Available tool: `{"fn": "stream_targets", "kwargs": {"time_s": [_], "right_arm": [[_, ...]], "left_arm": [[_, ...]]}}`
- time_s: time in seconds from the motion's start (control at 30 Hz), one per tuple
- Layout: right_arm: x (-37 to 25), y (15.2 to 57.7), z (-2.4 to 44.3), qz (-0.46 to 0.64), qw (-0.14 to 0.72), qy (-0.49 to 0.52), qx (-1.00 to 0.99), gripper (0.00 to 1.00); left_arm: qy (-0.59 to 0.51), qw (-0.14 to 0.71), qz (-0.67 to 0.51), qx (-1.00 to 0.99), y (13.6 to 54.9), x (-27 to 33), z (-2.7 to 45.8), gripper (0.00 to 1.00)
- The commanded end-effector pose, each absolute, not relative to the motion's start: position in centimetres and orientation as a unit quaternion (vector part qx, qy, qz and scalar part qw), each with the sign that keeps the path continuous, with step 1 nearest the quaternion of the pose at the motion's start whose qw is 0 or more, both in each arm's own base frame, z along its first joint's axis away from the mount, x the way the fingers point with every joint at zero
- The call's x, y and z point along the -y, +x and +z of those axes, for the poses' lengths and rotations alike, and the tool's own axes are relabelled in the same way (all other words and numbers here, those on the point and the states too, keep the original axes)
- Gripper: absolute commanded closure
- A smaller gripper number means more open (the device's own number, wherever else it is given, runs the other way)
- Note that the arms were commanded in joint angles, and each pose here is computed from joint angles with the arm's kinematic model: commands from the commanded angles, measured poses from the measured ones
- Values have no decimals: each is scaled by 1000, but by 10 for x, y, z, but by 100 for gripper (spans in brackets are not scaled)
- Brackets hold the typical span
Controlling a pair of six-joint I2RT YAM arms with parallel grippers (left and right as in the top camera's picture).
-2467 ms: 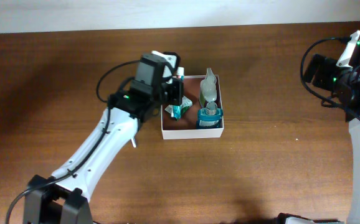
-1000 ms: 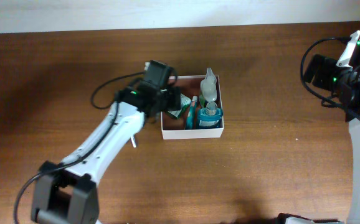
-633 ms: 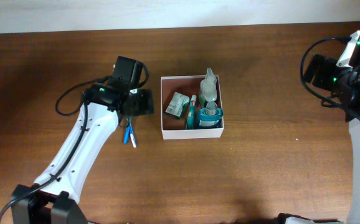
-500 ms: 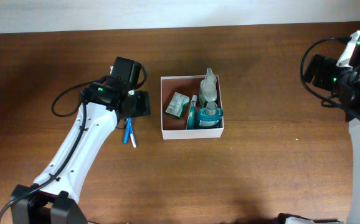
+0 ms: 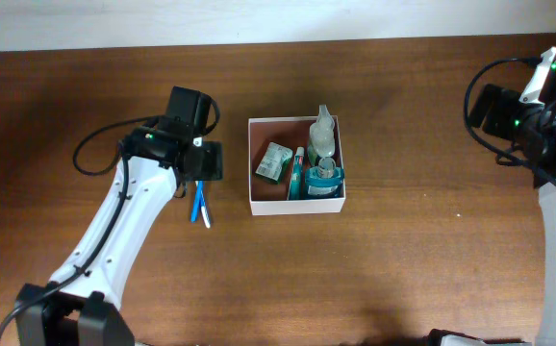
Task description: Pack container
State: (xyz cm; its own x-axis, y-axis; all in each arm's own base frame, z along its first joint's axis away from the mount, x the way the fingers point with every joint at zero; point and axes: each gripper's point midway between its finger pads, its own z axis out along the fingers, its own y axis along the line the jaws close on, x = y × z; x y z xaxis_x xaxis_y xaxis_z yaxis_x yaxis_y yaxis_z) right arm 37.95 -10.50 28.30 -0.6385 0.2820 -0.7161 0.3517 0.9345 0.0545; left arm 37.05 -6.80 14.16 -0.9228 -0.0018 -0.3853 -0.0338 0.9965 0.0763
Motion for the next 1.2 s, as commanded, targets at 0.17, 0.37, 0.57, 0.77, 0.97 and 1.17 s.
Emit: {"fn": "stream_targets", "kwargs": {"time_s": [0.17,0.37,0.57,0.77,0.97,1.17], "right_arm": [[106,381,283,-42,388,179,-903,1],[106,381,283,-42,388,179,-903,1],[106,381,283,-42,388,179,-903,1],[106,381,283,-42,388,179,-903,1],[106,381,283,-42,388,179,-903,1],[106,381,283,-42,388,179,-903,1]], "left_arm": [[-7,140,59,-988,375,58,100,23],[-21,103,62,-993,374,46,74,23],[-22,64,34,-997,372,54,45,34],[-21,41,33,-998,369,55,28,41],[-20,30,35,-999,368,56,16,56],[-20,35,13,-999,373,64,13,69]]}}
